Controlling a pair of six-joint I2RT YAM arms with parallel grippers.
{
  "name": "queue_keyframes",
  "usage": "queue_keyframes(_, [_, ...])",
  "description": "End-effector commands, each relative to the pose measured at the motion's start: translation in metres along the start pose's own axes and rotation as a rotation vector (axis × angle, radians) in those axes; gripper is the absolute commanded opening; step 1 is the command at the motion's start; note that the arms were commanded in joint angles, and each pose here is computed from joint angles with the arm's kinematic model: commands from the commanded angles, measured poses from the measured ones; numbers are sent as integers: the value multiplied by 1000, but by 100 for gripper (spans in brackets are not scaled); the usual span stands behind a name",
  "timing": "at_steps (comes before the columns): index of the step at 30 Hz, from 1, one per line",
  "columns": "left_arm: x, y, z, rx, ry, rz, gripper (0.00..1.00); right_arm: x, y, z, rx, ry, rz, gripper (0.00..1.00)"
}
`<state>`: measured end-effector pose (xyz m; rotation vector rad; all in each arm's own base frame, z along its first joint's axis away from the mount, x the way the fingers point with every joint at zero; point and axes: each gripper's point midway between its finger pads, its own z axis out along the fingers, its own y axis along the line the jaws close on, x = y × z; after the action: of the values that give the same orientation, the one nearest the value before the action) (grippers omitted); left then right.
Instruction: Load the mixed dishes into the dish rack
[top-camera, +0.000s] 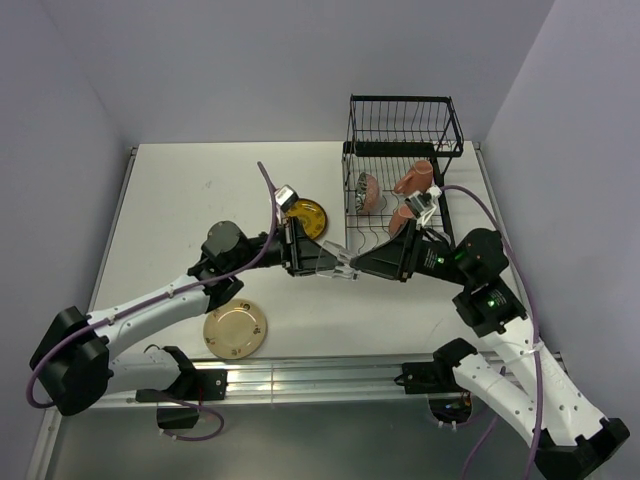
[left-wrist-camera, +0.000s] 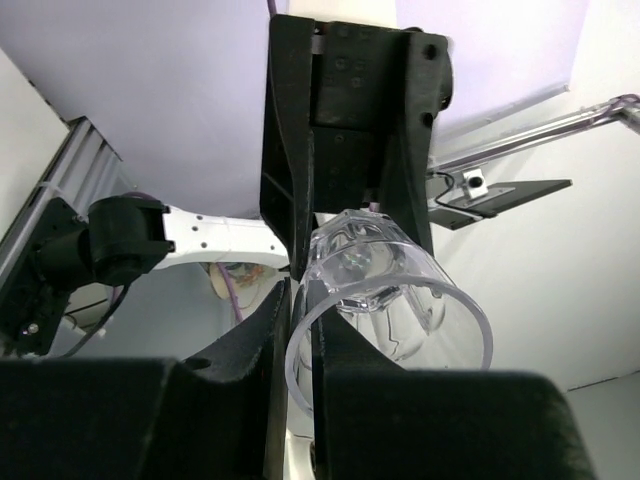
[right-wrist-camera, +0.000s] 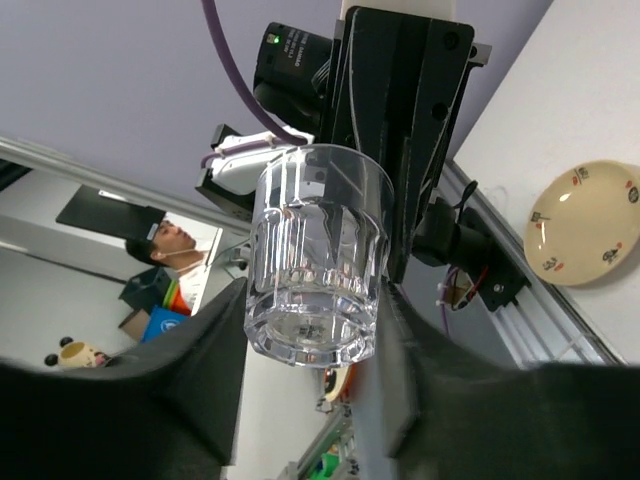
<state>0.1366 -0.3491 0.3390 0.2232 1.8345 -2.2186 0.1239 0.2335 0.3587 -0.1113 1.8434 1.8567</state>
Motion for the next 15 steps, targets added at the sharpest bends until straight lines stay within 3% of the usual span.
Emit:
queue_keyframes(1, [-6,-39,0,94,-15,102,0,-8,28,0,-54,-25,-53,37])
queue_keyframes(2, [-5,-39,0,96,-13,102,0,-8,27,1,-52,-26,-50,21])
queue_keyframes(3, [-6,-39,-1,96,-17,104,4,-9,26,2,-48,-26,-42,0])
queue_keyframes(4, [-5,-39,-2,93,-17,103,27,-9,25,2,-41,-28,-45,0])
queue_keyframes(6, [-10,-34,-5,69,-50,107,62,-10,25,1,-25,-39,-52,0])
queue_keyframes(7, [-11,-40,-9,69,-70,127,99,-11,22,0,-5,-47,-58,0])
queue_keyframes(9, [-23,-23,-16,-30,-139,136,99,-15,23,-1,16,-70,-63,0])
queue_keyframes(11, [-33,-27,-30,-105,-210,233,99,-19,21,-1,49,-88,-82,0])
queue_keyframes(12, [-47,6,-44,-296,-301,174,99,-25,16,-1,101,-109,-69,0])
queue_keyframes(14, [-59,8,-74,-449,-429,218,99,-36,16,-3,164,-141,-122,0])
queue_keyframes(15, [-66,32,-101,-610,-528,193,99,-43,-5,-3,274,-162,-92,0])
